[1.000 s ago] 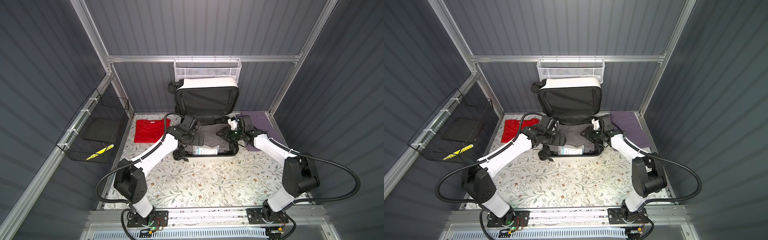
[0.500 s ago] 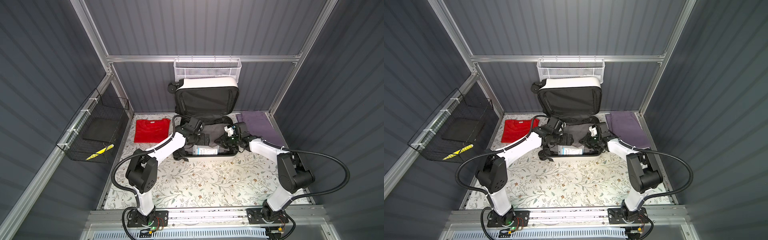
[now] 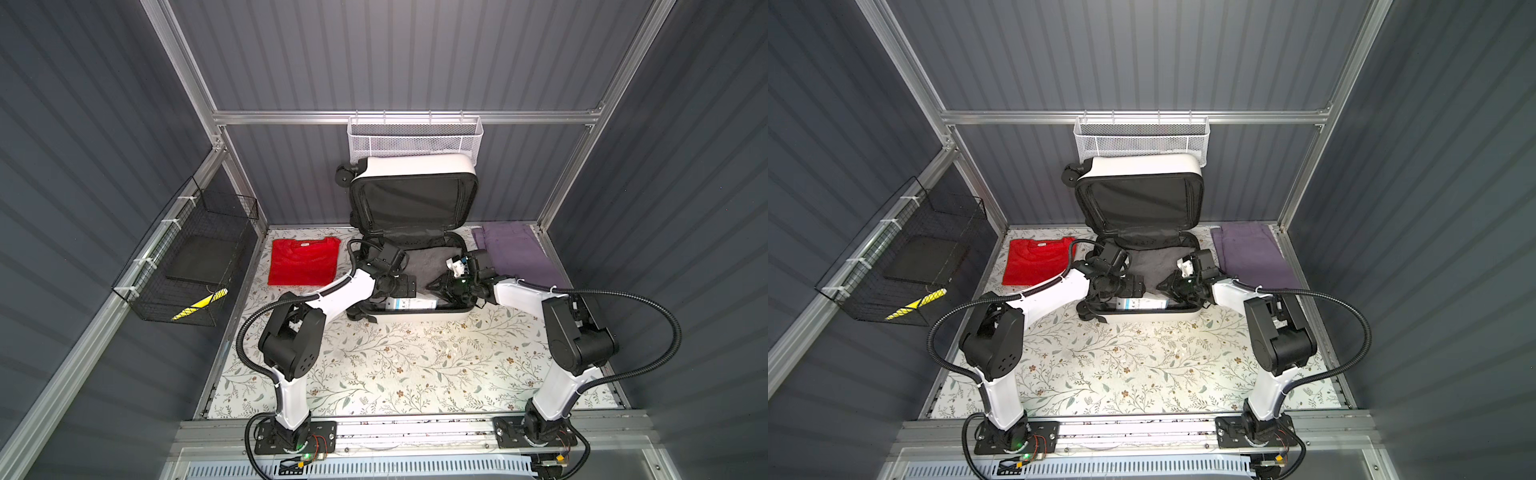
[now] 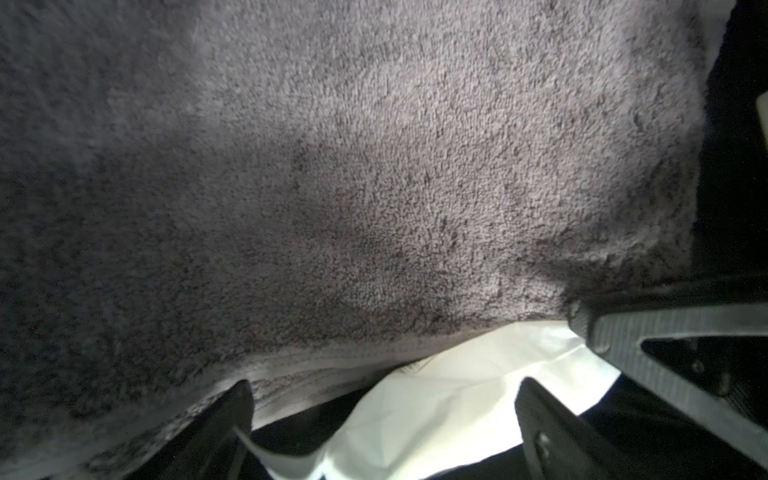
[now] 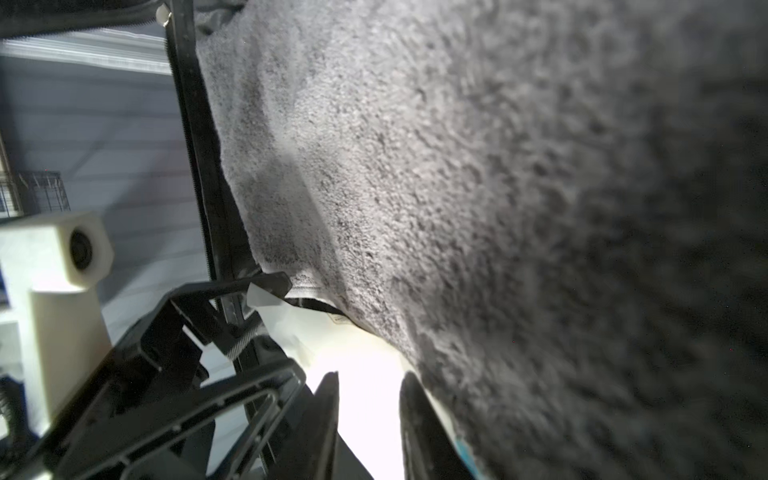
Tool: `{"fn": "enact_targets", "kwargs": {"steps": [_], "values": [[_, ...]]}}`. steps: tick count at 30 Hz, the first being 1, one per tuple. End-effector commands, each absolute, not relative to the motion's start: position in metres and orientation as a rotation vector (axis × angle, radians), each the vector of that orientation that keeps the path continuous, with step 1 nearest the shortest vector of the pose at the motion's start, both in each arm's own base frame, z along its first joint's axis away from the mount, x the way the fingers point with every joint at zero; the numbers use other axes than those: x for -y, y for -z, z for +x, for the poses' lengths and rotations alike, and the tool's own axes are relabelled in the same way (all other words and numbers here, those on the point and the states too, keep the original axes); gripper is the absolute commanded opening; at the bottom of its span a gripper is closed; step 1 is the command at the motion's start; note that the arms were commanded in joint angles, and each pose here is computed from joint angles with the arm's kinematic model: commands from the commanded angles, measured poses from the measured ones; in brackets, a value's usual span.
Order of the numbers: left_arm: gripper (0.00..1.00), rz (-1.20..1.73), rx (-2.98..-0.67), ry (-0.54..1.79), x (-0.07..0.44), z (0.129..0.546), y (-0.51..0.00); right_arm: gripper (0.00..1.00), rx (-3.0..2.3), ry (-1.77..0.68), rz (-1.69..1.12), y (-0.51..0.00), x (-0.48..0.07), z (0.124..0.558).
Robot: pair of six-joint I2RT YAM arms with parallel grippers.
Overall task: Pack the luggage
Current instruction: 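Lower the packet onto the towel and open the left gripper, then move the right gripper to the purple trousers while the left gripper hovers over the suitcase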
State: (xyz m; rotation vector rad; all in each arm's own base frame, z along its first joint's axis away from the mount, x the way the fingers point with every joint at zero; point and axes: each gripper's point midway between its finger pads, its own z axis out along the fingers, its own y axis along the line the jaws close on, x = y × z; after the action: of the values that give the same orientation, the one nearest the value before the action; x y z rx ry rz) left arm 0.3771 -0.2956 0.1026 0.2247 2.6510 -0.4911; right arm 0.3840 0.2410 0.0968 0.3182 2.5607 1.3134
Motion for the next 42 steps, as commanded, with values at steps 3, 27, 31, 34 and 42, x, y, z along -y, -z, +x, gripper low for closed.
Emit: {"fn": "enact_targets", "kwargs": {"steps": [3, 27, 31, 34, 42], "values": [[1.00, 0.187, -2.600, 0.518, 0.293, 0.382, -0.131, 0.47, -2.490, -1.355, 0.240, -0.146, -0.238, 0.387], [1.00, 0.264, -2.533, 0.677, 0.330, 0.395, -0.137, 0.72, -2.406, -1.165, 0.340, -0.193, -0.167, 0.352], [1.00, 0.296, -2.564, 0.654, 0.323, 0.385, -0.122, 0.73, -2.382, -1.141, 0.380, -0.196, -0.157, 0.350], [1.00, 0.319, -2.553, 0.665, 0.324, 0.384, -0.124, 0.74, -2.367, -1.121, 0.412, -0.198, -0.149, 0.349], [1.00, 0.374, -2.440, 0.712, 0.334, 0.396, -0.176, 0.78, -2.354, -0.970, 0.634, -0.182, -0.083, 0.350]]}}
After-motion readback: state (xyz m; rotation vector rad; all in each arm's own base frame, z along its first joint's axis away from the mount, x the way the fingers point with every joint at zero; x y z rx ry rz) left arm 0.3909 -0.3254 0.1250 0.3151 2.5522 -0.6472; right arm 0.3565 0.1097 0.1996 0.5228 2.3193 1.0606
